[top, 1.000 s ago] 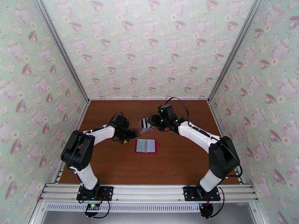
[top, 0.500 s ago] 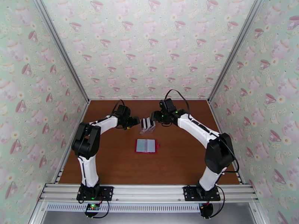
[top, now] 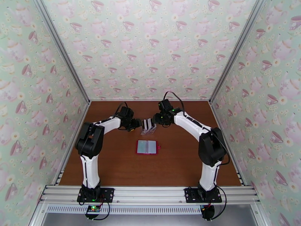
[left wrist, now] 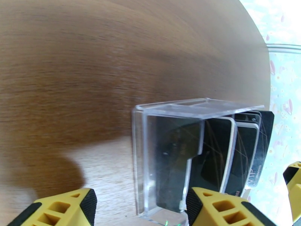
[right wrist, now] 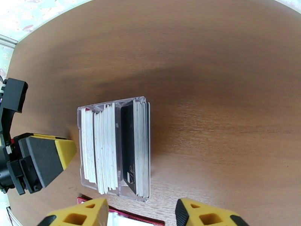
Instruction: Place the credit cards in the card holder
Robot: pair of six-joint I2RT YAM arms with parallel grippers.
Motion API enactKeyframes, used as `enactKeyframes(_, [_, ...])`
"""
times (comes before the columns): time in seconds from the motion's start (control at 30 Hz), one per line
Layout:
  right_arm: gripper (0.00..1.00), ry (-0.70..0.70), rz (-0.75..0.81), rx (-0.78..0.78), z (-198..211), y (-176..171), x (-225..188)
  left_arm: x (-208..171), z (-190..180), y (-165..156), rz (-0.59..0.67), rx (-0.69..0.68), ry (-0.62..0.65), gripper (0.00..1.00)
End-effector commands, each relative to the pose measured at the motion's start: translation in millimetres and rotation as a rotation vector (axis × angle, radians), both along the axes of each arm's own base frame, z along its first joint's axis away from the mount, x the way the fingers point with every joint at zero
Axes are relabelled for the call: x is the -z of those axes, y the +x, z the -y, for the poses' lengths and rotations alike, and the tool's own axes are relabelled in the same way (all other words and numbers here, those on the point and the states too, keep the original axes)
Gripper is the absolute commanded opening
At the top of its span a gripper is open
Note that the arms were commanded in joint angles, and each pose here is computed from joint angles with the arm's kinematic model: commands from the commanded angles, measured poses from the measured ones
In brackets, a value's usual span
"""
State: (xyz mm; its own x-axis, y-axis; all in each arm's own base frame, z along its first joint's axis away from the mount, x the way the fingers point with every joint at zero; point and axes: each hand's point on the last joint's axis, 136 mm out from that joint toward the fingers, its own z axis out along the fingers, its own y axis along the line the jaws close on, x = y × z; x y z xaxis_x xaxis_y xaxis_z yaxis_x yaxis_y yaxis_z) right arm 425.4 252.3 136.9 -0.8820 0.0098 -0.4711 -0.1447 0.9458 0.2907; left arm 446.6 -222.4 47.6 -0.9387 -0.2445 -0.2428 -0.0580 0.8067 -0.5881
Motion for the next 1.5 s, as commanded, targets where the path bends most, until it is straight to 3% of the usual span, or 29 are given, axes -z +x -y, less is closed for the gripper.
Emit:
enactKeyframes(0.0, [0.52, -0.015, 0.007, -0.009, -0.2, 5.9, -1.6, -5.3, 10.1, 1.4, 0.012, 0.014, -0.041, 0.69])
enactKeyframes(0.57, [0.51, -0.074, -0.031, -0.054, -6.1, 15.5, 20.6, 24.3, 2.1, -2.1, -0.056, -0.007, 0.048, 0.68])
enactKeyframes(0.73, [0.53, -0.109, -0.044, -0.076, -11.4, 15.4, 29.4, 24.4, 2.1, -1.0, -0.060, -0.002, 0.052, 0.62])
enactKeyframes(1.47, [0.53, -0.209, -0.061, -0.079, -13.8, 19.8, 56.7, 22.0, -2.7, 3.1, -0.060, -0.005, 0.046, 0.63])
